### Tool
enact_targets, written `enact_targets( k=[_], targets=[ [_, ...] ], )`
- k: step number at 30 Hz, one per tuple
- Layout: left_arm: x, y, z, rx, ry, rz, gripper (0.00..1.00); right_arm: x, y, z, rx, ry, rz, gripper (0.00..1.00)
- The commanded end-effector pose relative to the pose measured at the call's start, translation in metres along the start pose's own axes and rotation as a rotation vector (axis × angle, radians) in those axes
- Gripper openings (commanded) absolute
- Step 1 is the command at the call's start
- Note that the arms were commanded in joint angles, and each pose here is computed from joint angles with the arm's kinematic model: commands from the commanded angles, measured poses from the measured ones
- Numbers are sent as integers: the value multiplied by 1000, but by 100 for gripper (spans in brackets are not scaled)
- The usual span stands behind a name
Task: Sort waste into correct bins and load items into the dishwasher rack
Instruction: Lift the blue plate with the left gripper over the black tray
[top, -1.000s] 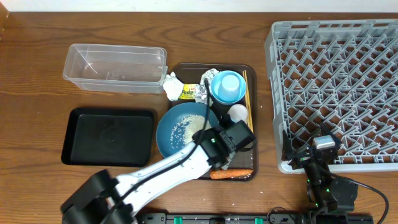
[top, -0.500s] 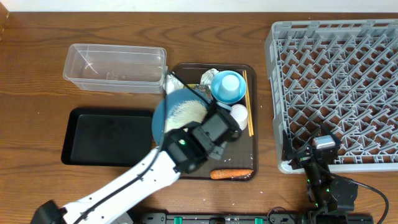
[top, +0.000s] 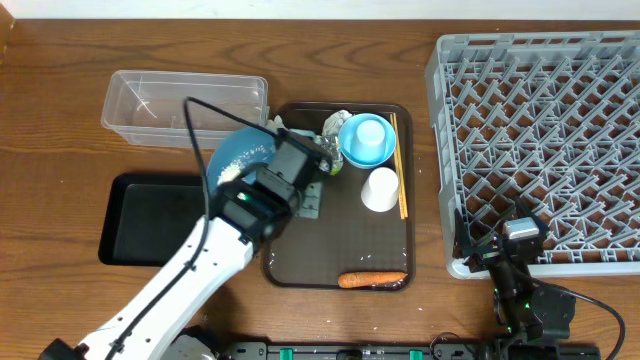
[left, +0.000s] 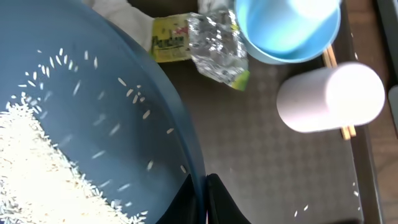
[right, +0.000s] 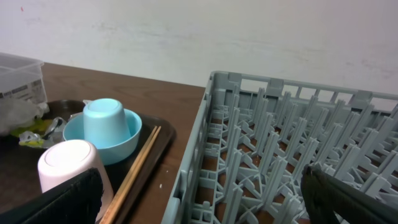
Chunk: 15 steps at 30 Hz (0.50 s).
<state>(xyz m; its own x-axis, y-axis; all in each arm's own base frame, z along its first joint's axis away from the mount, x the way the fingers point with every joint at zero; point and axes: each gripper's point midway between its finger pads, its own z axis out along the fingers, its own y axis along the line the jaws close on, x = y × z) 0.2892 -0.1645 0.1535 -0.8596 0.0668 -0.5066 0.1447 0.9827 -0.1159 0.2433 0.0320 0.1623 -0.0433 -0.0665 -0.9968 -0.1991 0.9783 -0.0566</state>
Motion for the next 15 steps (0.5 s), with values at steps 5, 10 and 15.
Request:
enact_targets(
  k=[5,10,15],
  targets=[
    [-28,16,-15,93,-45,-137,6,1,-3,0,12,0,13,99],
    [-38,19,-31,183,-76,-191,6,1,-3,0,12,0,13,99],
    [-44,23,-50,261,-107,-231,6,1,-3,0,12,0,13,99]
  ],
)
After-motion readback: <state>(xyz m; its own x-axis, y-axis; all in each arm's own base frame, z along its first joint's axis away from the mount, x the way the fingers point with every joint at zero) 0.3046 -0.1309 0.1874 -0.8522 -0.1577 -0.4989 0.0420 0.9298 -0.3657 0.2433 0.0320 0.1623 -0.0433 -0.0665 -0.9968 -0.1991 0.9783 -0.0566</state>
